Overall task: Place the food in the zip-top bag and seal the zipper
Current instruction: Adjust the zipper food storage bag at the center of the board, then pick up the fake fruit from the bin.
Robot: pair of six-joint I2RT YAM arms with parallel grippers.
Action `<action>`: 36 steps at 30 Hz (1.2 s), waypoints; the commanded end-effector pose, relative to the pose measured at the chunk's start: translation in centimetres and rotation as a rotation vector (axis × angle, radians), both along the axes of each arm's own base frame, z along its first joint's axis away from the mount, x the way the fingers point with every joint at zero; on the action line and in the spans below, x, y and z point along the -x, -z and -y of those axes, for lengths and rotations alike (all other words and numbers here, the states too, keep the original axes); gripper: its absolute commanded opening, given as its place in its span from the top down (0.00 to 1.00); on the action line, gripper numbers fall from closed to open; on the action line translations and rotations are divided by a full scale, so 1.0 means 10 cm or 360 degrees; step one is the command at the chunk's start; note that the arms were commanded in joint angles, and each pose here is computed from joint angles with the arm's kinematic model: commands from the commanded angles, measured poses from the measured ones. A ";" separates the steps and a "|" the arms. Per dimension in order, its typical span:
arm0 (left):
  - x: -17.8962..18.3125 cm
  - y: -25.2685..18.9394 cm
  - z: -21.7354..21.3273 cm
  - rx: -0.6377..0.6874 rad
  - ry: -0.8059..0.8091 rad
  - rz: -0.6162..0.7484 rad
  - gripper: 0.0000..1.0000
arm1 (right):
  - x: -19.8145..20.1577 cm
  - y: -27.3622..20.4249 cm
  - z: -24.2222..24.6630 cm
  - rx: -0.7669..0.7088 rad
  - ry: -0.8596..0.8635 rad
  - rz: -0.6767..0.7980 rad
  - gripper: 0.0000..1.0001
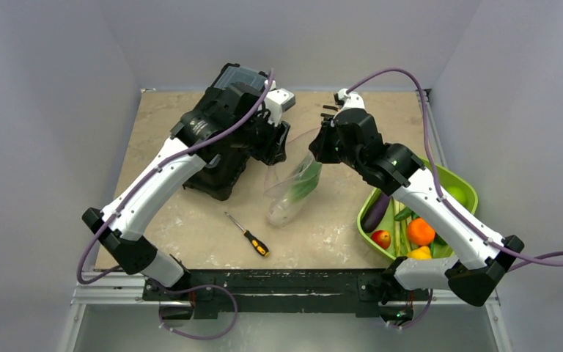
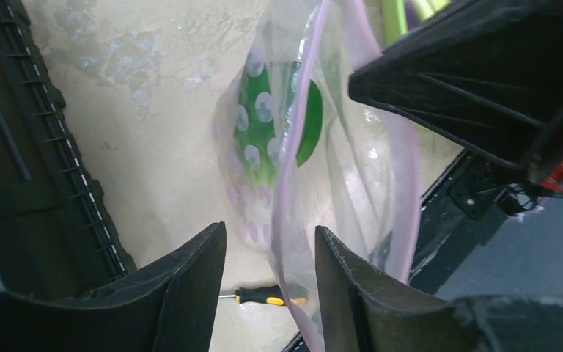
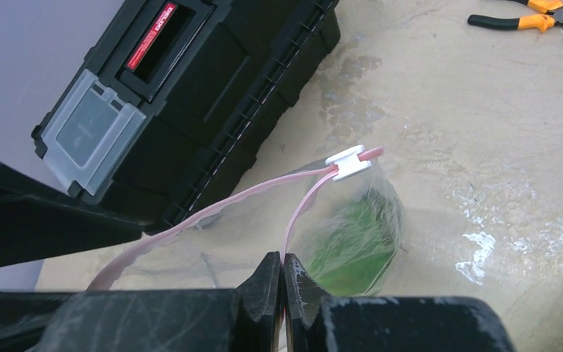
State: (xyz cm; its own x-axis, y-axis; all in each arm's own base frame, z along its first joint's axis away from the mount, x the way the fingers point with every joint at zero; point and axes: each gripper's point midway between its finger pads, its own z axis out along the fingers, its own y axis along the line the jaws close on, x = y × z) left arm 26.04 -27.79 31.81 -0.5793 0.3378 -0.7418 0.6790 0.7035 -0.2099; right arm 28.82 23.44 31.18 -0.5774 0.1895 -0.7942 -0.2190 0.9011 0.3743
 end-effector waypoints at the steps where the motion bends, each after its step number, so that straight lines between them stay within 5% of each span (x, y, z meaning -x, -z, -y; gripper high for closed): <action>1: -0.14 -0.01 -0.04 -0.0152 0.0003 0.0118 0.58 | 0.01 -0.33 -0.05 -0.0120 -0.0037 0.0108 1.00; 4: -0.18 0.01 -0.02 -0.0182 0.0011 0.0124 0.90 | 0.03 -0.39 -0.05 -0.0132 -0.0054 0.0126 1.00; 6: -0.18 0.03 -0.04 -0.0191 0.0007 0.0141 1.00 | 0.03 -0.42 0.00 -0.0109 -0.0040 0.0145 1.00; 8: -0.16 0.02 -0.08 -0.0163 0.0002 0.0185 1.00 | 0.03 -0.40 0.09 -0.0053 0.0004 0.0155 0.97; 13: -0.15 0.09 -0.12 -0.0068 -0.0029 0.0286 1.00 | 0.11 -0.49 0.27 0.0005 0.0029 0.0202 0.55; 17: -0.17 0.14 -0.28 -0.0111 -0.0141 0.0318 1.00 | 0.24 -0.72 0.40 -0.0080 0.0035 0.0309 0.43; 22: -0.17 0.16 -0.31 -0.0104 -0.0185 0.0324 1.00 | 0.30 -0.72 0.87 -0.0036 0.0309 0.0432 0.37; 27: -0.19 0.15 -0.36 -0.0124 -0.0217 0.0336 1.00 | 0.24 -0.14 1.45 0.0135 0.0816 0.0383 0.35; 36: -0.20 0.17 -0.37 -0.0129 -0.0220 0.0344 1.00 | 0.12 1.07 2.05 0.0255 0.1229 -0.0111 0.38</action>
State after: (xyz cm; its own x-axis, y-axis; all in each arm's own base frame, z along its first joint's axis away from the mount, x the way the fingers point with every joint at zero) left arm 27.66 -24.24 28.75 -0.4852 0.3762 -0.7893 0.6169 0.7870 -0.0041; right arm 28.06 5.91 22.62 -0.4066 0.3134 -0.8582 0.3577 0.9189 0.1662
